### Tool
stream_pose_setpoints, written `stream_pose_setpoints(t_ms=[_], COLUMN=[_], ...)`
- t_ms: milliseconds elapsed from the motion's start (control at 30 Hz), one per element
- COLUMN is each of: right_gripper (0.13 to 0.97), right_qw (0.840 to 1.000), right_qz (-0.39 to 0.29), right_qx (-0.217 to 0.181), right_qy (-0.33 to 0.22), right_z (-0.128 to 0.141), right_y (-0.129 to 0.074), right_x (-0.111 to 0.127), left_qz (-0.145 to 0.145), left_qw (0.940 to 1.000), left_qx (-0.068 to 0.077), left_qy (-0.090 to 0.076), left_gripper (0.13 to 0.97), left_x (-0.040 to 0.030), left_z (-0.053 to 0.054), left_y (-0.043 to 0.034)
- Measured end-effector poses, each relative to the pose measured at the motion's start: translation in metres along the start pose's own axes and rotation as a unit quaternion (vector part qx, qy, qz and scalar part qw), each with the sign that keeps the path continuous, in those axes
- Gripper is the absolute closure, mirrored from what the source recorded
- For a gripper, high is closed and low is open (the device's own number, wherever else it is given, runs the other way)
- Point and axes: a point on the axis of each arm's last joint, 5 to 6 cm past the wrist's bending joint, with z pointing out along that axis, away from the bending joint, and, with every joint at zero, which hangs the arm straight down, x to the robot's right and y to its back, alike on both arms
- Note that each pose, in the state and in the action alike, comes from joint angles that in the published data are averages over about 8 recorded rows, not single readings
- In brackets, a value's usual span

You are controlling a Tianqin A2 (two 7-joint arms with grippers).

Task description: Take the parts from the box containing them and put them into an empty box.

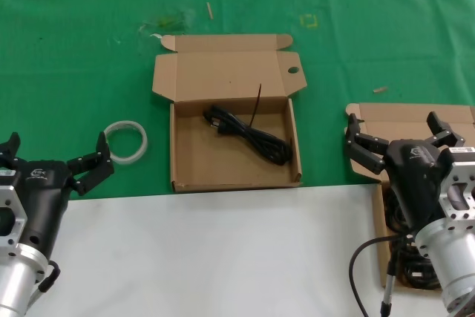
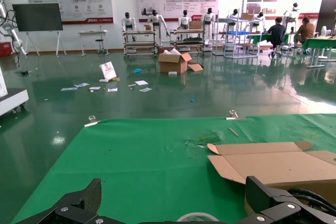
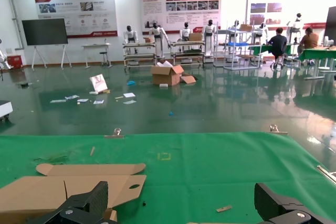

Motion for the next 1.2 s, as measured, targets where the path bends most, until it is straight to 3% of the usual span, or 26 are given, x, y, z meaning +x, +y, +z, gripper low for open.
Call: stream_pose_setpoints(t_ms=[1200], right_gripper=[0.13], right_qw=[1.0], right_qz=[0.0], right_qx=[0.0], right_qy=[0.0], right_z=[0.0], right_y=[0.0], right_x=[0.0], left_qz=[0.0], left_qw=[1.0], left_qx=[0.0], left_qy=[0.0], left_gripper=[0.132], left_x=[0.0], left_z=[0.0], left_y=[0.0])
